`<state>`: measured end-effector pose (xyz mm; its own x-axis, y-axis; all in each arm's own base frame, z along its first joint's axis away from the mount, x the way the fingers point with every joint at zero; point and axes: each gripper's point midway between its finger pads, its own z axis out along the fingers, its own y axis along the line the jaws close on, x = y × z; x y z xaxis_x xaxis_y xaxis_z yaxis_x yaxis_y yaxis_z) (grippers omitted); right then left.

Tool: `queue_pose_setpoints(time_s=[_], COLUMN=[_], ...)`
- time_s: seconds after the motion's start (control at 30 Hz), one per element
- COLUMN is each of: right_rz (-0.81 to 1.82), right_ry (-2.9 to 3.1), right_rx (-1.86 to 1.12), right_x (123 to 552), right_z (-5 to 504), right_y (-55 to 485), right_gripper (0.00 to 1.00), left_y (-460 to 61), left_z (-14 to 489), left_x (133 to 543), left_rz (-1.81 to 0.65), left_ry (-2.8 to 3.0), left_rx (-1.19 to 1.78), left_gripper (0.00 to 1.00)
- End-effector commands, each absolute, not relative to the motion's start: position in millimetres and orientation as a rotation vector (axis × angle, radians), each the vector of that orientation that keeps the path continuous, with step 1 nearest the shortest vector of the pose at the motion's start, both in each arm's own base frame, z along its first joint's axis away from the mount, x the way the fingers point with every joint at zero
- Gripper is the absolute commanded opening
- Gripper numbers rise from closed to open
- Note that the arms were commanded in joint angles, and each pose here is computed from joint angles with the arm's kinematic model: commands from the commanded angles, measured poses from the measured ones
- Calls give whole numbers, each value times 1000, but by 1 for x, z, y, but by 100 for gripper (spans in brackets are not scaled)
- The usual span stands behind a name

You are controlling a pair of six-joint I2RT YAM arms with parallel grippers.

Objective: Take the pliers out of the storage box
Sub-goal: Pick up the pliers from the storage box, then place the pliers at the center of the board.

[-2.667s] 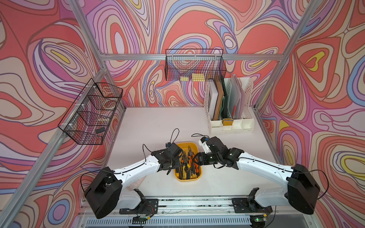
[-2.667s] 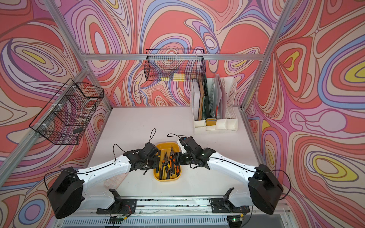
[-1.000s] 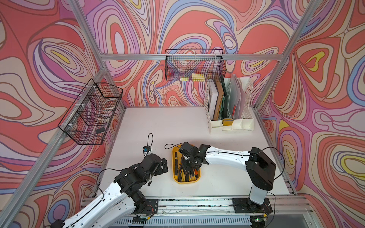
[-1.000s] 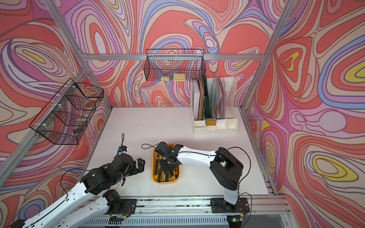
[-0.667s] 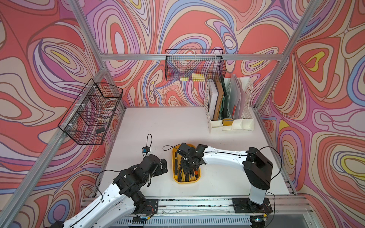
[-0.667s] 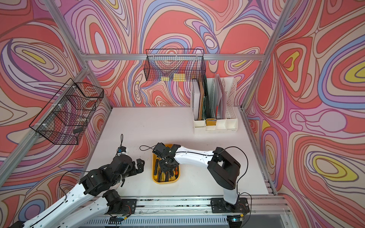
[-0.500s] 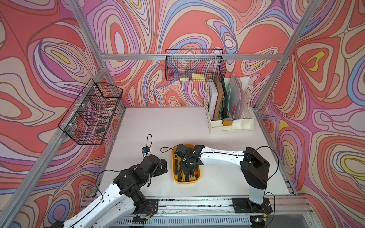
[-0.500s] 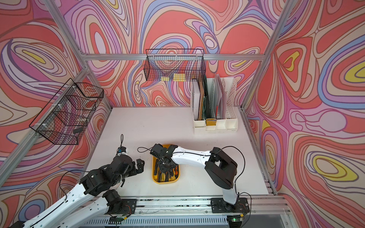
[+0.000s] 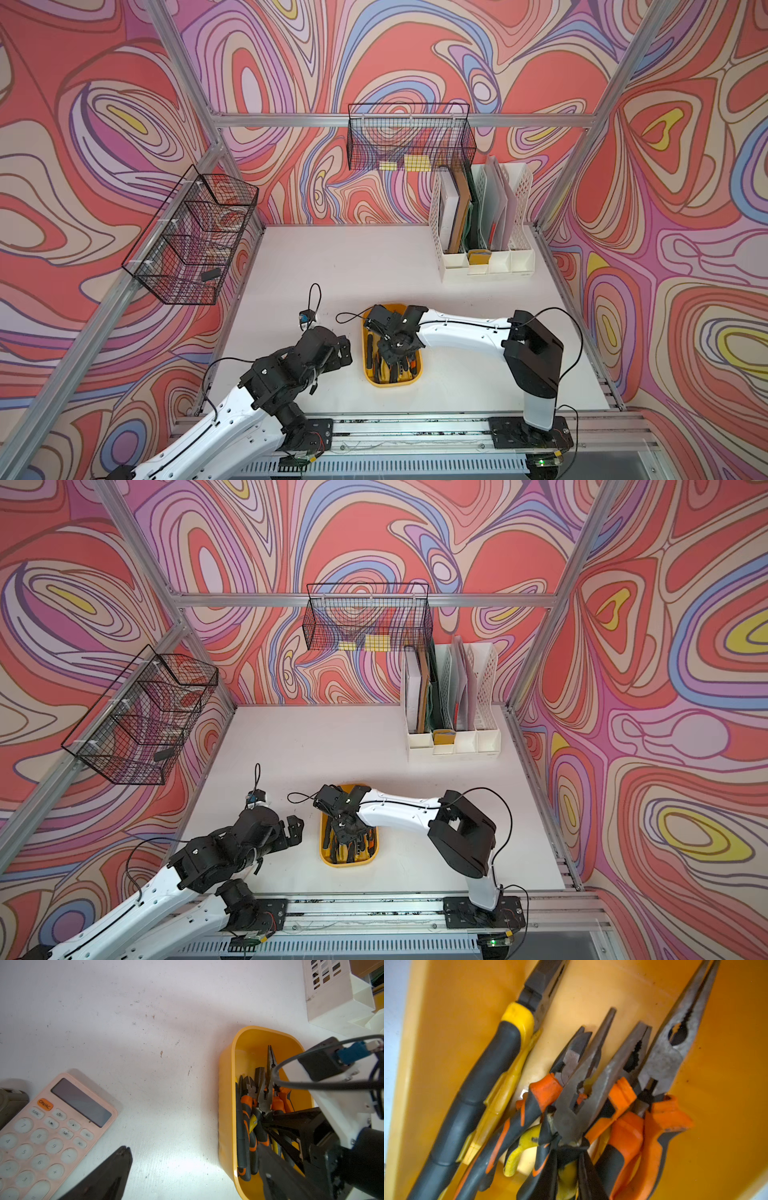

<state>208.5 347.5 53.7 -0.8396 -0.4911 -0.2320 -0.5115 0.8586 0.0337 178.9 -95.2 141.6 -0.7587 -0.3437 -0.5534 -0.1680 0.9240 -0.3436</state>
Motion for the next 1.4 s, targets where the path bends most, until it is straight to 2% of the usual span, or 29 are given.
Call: queue_pose_setpoints(time_s=[0.0, 0.37, 0.63, 0.8, 1.0, 1.13, 1.23, 1.37], right_rz=[104, 216, 155, 62, 53, 30, 34, 74], right_ry=[2806, 2661, 2589, 2572, 2582, 2586, 2634, 2690], right_rx=[-756, -686, -694, -664, -543, -557, -619, -594], right_x=[208, 219, 229, 244, 267, 274, 277, 285], right_z=[66, 138, 162, 179, 196, 194, 174, 149], right_y=[340, 342, 331, 293, 222, 196, 193, 187], right_gripper=[14, 12, 11, 11, 9, 8, 0, 0], left_y=[-90, -91, -92, -93, -98, -105, -111, -117], left_z=[137, 137, 138, 141, 144, 144, 143, 144], left_x=[176, 177, 178, 181, 186, 190, 193, 195], left_rz=[-325, -327, -329, -320, -302, -291, -295, -306], left_ry=[2449, 2449, 2449, 2443, 2454, 2474, 2485, 2501], left_rx=[-367, -374, -371, -365, -332, -287, -266, -254], left_gripper=[99, 99, 99, 98, 99, 99, 99, 99])
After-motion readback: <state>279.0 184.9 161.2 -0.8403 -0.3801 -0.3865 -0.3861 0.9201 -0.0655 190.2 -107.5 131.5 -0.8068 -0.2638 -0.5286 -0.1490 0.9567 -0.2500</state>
